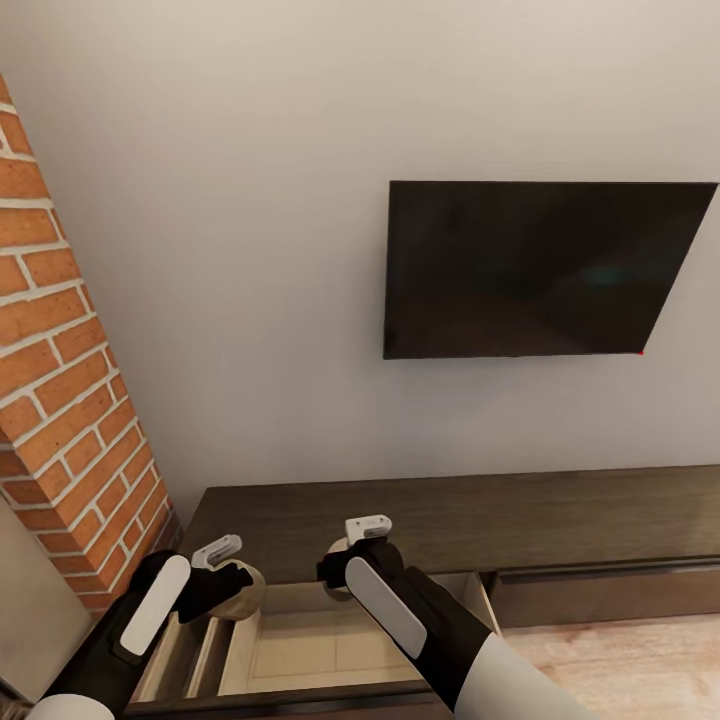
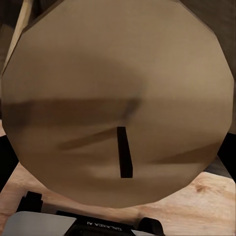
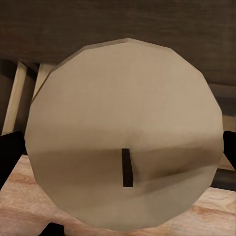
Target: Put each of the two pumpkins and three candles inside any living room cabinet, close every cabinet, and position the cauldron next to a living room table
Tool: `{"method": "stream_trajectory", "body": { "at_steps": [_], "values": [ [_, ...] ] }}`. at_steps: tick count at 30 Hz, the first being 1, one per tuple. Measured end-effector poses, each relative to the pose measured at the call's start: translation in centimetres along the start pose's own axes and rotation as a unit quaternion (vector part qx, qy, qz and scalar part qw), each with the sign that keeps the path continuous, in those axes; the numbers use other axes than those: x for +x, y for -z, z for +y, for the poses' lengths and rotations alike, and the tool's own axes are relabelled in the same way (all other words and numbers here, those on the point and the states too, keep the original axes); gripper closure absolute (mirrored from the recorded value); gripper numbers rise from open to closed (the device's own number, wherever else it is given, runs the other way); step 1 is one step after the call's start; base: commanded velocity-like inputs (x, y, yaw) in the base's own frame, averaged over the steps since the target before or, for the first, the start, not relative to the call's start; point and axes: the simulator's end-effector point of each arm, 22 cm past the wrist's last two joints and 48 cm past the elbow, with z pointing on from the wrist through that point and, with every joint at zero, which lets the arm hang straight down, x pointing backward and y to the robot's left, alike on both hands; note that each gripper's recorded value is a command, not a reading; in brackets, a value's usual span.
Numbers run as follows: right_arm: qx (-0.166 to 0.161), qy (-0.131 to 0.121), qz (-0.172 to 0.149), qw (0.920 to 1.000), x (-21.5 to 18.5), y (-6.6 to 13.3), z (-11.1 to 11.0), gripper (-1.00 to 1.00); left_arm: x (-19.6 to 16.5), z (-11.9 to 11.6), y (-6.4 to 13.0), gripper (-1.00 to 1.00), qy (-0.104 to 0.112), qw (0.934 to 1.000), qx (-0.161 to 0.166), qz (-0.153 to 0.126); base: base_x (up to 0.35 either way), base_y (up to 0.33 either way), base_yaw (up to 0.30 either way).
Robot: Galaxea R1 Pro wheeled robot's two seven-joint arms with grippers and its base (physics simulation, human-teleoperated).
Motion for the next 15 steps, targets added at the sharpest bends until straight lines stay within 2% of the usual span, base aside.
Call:
{"method": "stream_trajectory", "body": {
  "at_steps": [15],
  "values": [
    [-0.002,-0.001,0.006,1.0000,0.42,-0.36,-0.01,1.00,0.32,-0.64,-0.39,1.00,0.001,1.0000,0.008,0.002,0.000,0.000,0.000]
  ]
}}
